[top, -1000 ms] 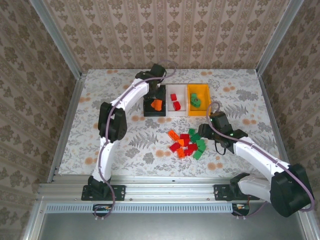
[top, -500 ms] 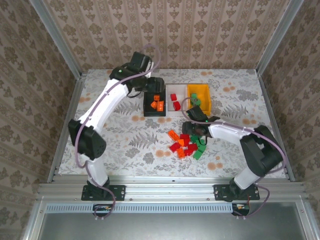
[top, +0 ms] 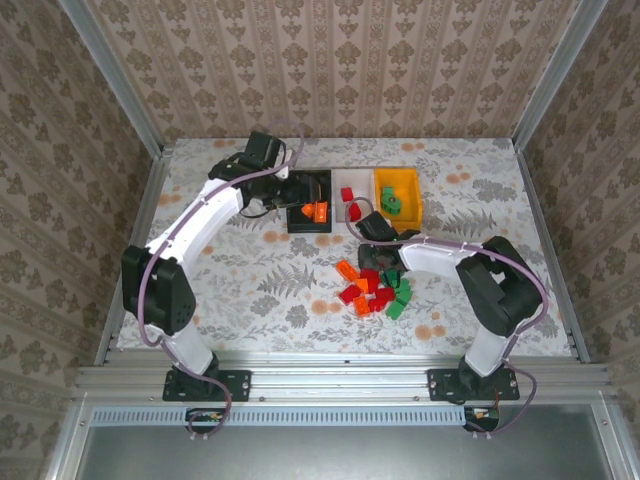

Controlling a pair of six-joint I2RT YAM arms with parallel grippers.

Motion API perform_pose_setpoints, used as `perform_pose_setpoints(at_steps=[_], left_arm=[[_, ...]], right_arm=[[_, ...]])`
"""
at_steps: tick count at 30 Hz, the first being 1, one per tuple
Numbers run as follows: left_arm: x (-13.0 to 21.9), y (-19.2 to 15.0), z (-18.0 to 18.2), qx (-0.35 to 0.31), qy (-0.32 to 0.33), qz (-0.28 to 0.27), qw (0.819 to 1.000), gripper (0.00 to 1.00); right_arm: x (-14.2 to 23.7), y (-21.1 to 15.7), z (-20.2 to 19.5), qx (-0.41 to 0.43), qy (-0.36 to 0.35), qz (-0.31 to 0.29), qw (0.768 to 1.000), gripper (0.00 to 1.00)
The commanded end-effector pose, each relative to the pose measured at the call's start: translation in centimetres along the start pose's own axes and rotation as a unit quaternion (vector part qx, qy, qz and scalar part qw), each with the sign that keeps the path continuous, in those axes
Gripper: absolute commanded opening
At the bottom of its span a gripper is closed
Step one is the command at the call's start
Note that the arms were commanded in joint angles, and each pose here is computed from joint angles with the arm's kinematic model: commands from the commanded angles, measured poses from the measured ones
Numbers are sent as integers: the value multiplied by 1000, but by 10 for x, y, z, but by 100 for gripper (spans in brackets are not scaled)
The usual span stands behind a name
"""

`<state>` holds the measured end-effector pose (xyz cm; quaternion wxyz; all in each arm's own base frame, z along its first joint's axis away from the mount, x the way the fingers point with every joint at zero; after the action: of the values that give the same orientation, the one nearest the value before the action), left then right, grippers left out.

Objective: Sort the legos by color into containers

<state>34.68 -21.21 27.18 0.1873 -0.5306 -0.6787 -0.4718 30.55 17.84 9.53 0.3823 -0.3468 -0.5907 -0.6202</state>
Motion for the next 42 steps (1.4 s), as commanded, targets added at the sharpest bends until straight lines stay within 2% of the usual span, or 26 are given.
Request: perform_pose_setpoints(at_steps=[1, 7, 10, 14, 19, 21, 24, 30, 34, 37, 42], left_arm=[[13, 1, -12, 3, -36, -17, 999, 78], [16, -1, -14, 25, -61, -28, 997, 79], [4, -5, -17, 54, -111, -20, 992, 83], [-17, -11, -18, 91, -166, 17, 982, 89], [-33, -17, -15, 121, -181, 47, 975, 95], [-37, -18, -14, 129, -184, 56, 973, 100], [-39, -19, -13, 133, -183, 59, 972, 100], [-37, -18, -13, 128, -178, 57, 974, 100], [-37, -18, -13, 126, -180, 57, 974, 100], [-38, -18, -14, 126, -183, 59, 973, 100], [-37, -18, -14, 126, -184, 58, 973, 100]], right_arm=[[-4, 0, -5, 7, -40, -2, 999, 44], [16, 15, -4, 15, -34, -40, 999, 29], [42, 38, -3, 22, -32, -77, 996, 27], [62, 82, -18, 8, -40, -104, 994, 27], [47, 137, -46, -27, -52, -102, 993, 27], [31, 152, -50, -29, -59, -86, 994, 26], [14, 169, -52, -26, -66, -76, 995, 27], [-9, 179, -61, -30, -84, -50, 995, 32], [-8, 181, -63, -34, -85, -55, 994, 50], [7, 186, -64, -34, -82, -71, 993, 56], [55, 178, -68, -45, -73, -112, 990, 57]])
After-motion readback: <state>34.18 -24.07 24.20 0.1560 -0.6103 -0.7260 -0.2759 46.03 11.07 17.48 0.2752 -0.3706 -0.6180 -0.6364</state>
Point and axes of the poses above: each hand's point on the last joint's axis, 136 mm out from that joint toward the fingers, its own x axis back along the fingers, its own z axis along the line the jaws close on, y = z × x, the point moved 8 cm from there along x, back along the fingers
